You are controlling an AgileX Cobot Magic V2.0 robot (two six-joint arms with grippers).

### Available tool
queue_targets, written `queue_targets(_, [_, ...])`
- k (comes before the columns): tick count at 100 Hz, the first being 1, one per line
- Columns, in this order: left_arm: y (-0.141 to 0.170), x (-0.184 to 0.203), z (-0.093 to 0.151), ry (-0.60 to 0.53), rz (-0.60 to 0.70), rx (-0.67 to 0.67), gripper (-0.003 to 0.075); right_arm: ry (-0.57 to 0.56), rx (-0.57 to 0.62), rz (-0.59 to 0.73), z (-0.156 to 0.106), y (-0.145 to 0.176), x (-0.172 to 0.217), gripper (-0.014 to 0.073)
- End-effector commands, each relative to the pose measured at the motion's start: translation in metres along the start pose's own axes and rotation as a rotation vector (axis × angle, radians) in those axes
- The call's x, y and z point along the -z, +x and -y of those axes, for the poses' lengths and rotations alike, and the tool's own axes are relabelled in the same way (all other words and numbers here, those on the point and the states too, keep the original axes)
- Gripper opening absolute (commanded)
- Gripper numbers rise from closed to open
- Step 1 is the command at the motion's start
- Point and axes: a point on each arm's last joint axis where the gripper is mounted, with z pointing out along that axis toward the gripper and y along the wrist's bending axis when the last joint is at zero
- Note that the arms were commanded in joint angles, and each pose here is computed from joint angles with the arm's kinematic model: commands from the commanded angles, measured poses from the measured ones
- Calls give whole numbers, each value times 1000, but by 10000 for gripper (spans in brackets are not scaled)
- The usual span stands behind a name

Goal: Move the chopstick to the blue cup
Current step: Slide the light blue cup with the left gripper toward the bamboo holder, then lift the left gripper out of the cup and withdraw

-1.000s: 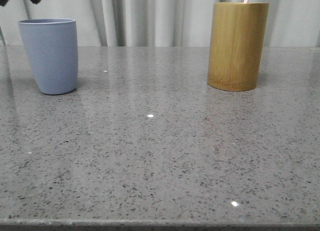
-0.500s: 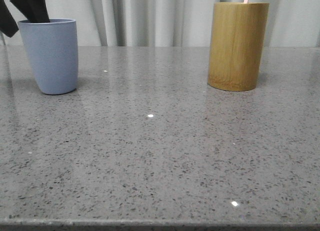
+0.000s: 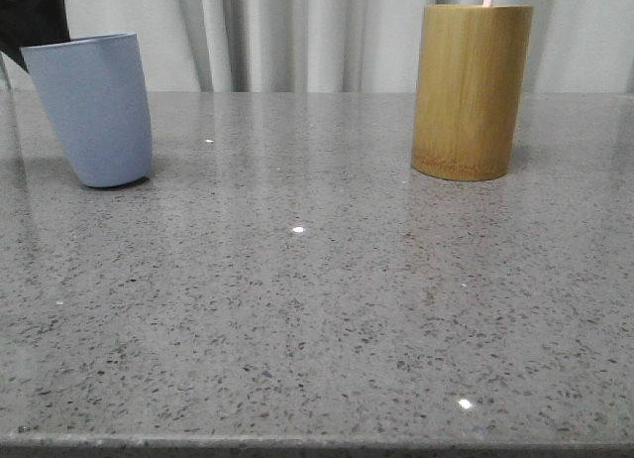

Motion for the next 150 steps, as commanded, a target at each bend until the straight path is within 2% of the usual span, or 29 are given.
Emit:
queue_targets(1, [-10, 26, 9, 26, 111, -11, -19, -9, 6, 100, -2, -17, 4, 333])
queue_targets(14, [-16, 33, 23, 47, 145, -45, -19, -9, 6, 100, -2, -17, 4, 333])
queue_targets(29, [-25, 37, 51, 91, 196, -107, -19, -9, 6, 100, -2, -17, 4, 333])
queue_targets(69, [-46, 7, 123, 195, 137, -249, -19, -9, 6, 100, -2, -17, 4, 333])
queue_targets(80, [-48, 3, 134, 210, 121, -267, -19, -9, 6, 100, -2, -17, 4, 333])
queue_targets(97, [-50, 0, 135, 217, 107, -264, -11, -9, 6, 101, -2, -17, 4, 333])
queue_targets(107, [-50, 0, 135, 219, 107, -263, 52, -9, 6, 101, -2, -17, 4, 333])
queue_targets(127, [-53, 7, 136, 223, 122, -266, 318, -9, 6, 101, -2, -17, 4, 333])
queue_targets(131, [-54, 9, 136, 224, 126, -267, 349, -9, 6, 101, -2, -17, 4, 333])
queue_targets(150, [-56, 23, 137, 229, 127, -276, 370, -9, 6, 101, -2, -17, 4, 333])
